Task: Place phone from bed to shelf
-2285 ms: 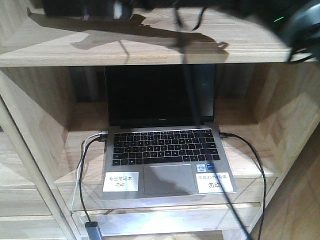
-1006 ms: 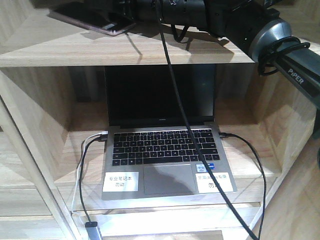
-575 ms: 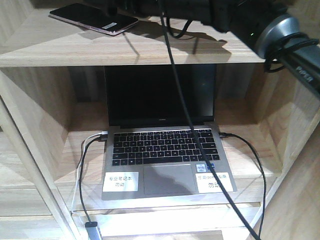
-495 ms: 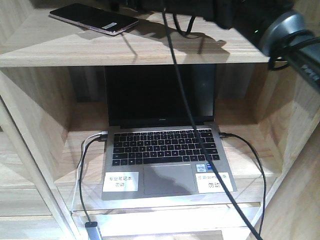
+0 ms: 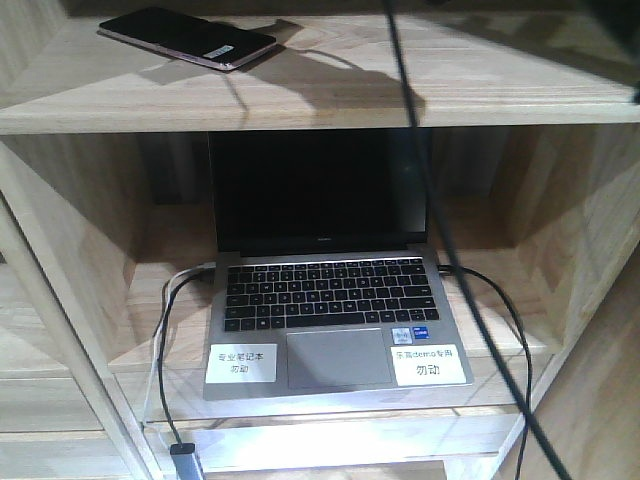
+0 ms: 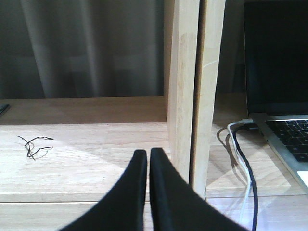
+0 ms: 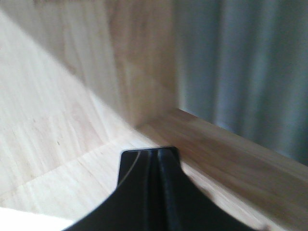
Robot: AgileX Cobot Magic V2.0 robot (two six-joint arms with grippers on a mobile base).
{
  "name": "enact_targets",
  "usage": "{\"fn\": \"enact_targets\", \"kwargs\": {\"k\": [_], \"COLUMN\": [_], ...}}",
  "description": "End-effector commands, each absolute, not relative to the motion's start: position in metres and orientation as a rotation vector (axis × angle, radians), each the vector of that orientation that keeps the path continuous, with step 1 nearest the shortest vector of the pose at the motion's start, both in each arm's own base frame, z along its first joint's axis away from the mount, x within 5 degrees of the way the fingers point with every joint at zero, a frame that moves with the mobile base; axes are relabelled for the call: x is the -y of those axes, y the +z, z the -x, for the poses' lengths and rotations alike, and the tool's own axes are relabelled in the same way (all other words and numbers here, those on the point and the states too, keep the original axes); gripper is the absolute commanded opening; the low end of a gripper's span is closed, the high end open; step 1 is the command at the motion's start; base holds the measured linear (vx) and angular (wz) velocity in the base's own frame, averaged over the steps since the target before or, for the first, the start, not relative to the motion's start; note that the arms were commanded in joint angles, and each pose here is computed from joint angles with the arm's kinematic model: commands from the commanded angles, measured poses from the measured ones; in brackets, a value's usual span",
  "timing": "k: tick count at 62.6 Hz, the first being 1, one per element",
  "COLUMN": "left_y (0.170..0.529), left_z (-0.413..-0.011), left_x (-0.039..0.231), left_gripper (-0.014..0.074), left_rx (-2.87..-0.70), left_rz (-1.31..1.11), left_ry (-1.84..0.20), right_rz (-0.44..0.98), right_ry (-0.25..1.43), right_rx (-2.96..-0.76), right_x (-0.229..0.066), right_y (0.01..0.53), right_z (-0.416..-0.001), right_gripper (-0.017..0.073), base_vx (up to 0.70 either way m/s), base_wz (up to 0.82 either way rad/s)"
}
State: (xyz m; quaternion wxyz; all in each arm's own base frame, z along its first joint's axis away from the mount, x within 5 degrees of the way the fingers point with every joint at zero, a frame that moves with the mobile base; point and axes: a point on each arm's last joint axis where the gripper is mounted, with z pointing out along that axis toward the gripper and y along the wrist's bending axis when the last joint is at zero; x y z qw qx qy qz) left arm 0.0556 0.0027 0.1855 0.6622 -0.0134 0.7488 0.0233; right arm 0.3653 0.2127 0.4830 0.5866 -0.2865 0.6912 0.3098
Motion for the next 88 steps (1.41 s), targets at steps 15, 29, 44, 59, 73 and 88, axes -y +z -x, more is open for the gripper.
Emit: {"fn": "enact_targets", "kwargs": {"k": [15, 29, 44, 59, 73, 88], "left_y": [0.190, 0.190, 0.190, 0.190, 0.190, 0.190], "left_z": [-0.056, -0.056, -0.056, -0.056, -0.056, -0.056], "left_x": [-0.003, -0.003, -0.003, -0.003, -0.003, -0.003], "left_gripper": [0.0001, 0.0001, 0.0001, 0.0001, 0.0001, 0.0001], "left_rx": [-1.622, -1.622, -1.622, -1.622, -1.622, -1.622], "left_rz": [0.038, 0.038, 0.038, 0.038, 0.038, 0.038], "left_ry": [0.049, 0.049, 0.049, 0.049, 0.049, 0.049], "right_rz": [0.548, 0.489, 0.437, 0.442, 0.443, 0.433], "right_ry": [0.615, 0.514, 0.477, 0.473, 0.476, 0.486], "right_rx": [-1.554, -1.562, -1.584, -1.622, -1.670, -1.657], "right_x": [-0.173, -0.145, -0.116, -0.092, -0.074, -0.058], "right_y": [0.503, 0.474, 0.441, 0.401, 0.353, 0.315], "right_z": [-0.312, -0.272, -0.220, -0.168, -0.129, -0.093], "right_gripper": [-0.0005, -0.0005, -0.0005, -0.0005, -0.0005, -0.0005], "base_vx": [0.00, 0.00, 0.00, 0.00, 0.00, 0.00], "base_wz": [0.00, 0.00, 0.00, 0.00, 0.00, 0.00]}}
